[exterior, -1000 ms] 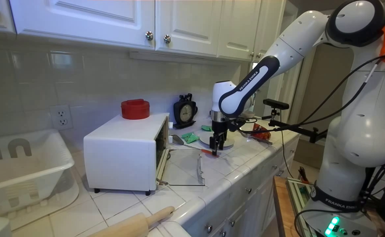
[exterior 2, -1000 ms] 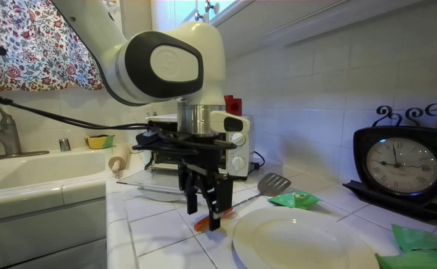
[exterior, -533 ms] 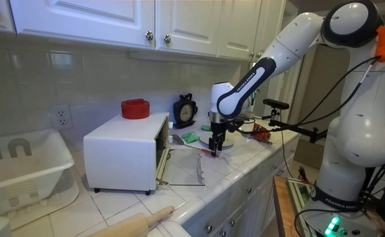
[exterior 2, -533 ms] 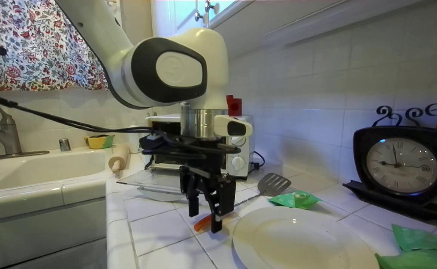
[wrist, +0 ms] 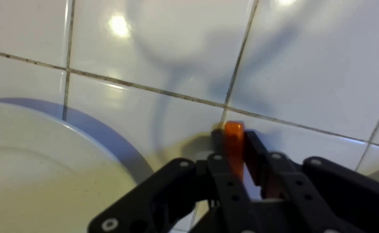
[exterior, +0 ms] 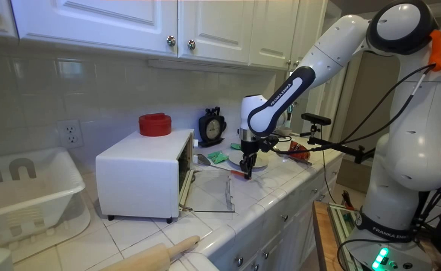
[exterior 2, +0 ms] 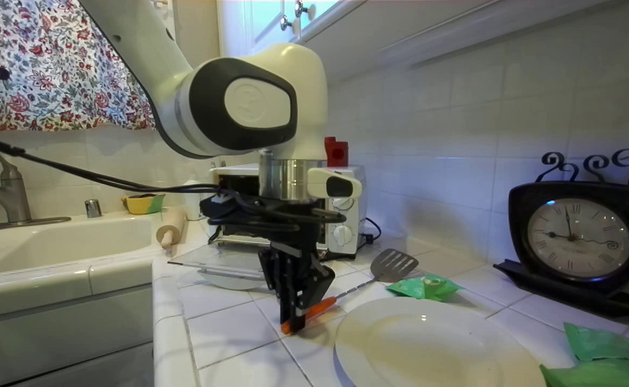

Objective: Use the spatula to take the black item out of the stove

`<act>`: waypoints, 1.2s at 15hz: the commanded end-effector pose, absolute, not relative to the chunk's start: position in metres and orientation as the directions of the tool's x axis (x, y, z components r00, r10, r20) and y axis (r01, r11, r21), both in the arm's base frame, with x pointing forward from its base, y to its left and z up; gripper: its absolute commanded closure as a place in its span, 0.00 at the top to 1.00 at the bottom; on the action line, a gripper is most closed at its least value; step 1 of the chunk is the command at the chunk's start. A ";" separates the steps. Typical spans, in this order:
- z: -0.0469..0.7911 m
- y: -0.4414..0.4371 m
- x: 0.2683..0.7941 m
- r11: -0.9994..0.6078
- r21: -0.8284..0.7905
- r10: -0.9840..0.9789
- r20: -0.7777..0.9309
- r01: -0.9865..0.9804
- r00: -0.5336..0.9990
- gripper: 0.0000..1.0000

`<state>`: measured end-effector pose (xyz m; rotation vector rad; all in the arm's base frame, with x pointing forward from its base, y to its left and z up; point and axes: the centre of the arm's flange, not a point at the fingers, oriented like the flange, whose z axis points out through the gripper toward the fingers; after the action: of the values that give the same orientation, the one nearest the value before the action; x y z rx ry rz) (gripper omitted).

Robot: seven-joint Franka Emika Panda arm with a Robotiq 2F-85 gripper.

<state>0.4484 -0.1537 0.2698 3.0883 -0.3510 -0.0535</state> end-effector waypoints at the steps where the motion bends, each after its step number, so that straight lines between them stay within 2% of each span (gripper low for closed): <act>1: 0.264 -0.156 0.455 -0.978 0.021 -0.209 -0.024 -0.208 0.978 0.04; 4: 0.264 -0.156 0.455 -0.979 0.021 -0.204 -0.025 -0.203 0.979 0.33; 6: 0.263 -0.156 0.455 -0.980 0.020 -0.200 -0.027 -0.200 0.979 0.43; 7: 0.263 -0.156 0.455 -0.980 0.020 -0.199 -0.027 -0.199 0.980 0.39; 8: 0.262 -0.156 0.455 -0.980 0.020 -0.197 -0.029 -0.196 0.980 0.30; 9: 0.261 -0.156 0.455 -0.981 0.020 -0.195 -0.030 -0.194 0.980 0.15; 11: 0.262 -0.156 0.455 -0.982 0.019 -0.190 -0.029 -0.190 0.981 0.01; 18: 0.290 -0.150 0.437 -0.968 0.081 -0.243 -0.036 -0.239 0.969 0.04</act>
<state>0.4497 -0.1525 0.2686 3.0865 -0.3086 -0.0558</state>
